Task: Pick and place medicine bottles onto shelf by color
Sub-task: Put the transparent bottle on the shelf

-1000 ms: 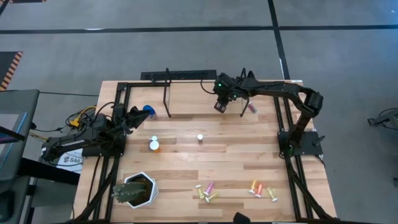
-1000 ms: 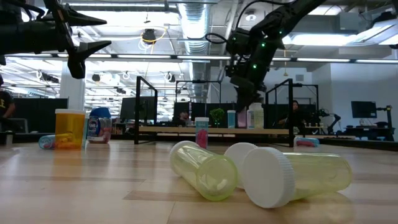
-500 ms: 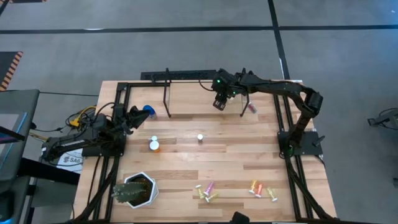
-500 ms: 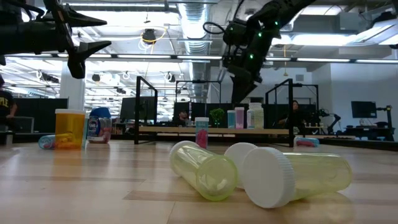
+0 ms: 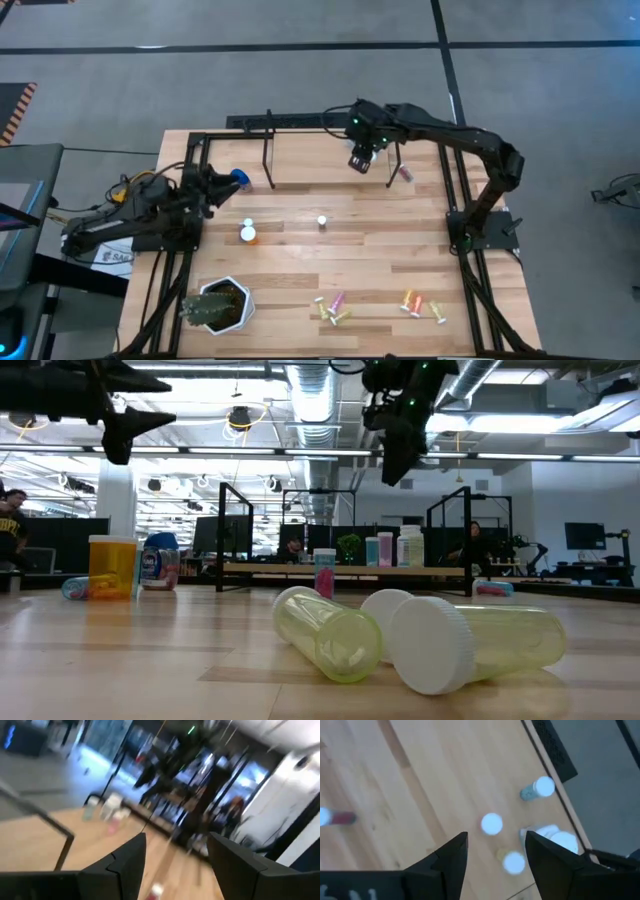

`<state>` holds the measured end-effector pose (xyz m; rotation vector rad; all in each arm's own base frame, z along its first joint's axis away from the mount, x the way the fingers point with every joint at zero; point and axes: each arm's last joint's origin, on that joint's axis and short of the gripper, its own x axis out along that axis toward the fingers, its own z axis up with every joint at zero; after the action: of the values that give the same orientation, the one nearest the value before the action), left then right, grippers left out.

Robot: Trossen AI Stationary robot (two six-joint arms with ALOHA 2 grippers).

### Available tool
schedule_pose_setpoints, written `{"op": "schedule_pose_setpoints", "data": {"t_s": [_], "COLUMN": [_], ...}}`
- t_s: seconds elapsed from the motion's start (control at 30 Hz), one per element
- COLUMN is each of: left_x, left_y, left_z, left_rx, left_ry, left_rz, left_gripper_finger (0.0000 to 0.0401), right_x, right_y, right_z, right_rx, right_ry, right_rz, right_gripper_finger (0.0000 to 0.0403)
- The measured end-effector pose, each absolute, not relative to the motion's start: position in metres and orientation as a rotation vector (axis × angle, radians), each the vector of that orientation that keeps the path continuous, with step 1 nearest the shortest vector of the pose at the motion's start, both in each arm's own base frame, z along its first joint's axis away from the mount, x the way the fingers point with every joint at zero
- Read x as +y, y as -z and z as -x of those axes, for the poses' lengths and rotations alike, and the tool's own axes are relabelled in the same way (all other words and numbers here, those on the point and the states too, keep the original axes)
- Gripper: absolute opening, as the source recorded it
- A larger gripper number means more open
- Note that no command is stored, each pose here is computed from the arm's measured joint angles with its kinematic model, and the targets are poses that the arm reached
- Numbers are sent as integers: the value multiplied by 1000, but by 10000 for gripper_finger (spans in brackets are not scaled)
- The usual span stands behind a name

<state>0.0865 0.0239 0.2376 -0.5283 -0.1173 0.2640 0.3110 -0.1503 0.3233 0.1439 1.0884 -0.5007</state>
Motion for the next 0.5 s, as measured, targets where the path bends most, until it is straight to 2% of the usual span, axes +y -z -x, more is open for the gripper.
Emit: {"op": "schedule_pose_setpoints", "data": {"t_s": [0.3,0.5], "left_x": [31,35], "left_y": [-262,-284], "left_z": [-104,-118], "left_rx": [315,671], "left_ry": [-478,-447], "left_rz": [609,338], "left_gripper_finger": [198,198], "right_x": [-127,-119], "right_y": [-340,-350], "right_z": [-294,-283], "right_rx": [1130,1133], "right_ry": [506,532], "right_rz": [-129,-101], "right_gripper_finger": [216,216]}}
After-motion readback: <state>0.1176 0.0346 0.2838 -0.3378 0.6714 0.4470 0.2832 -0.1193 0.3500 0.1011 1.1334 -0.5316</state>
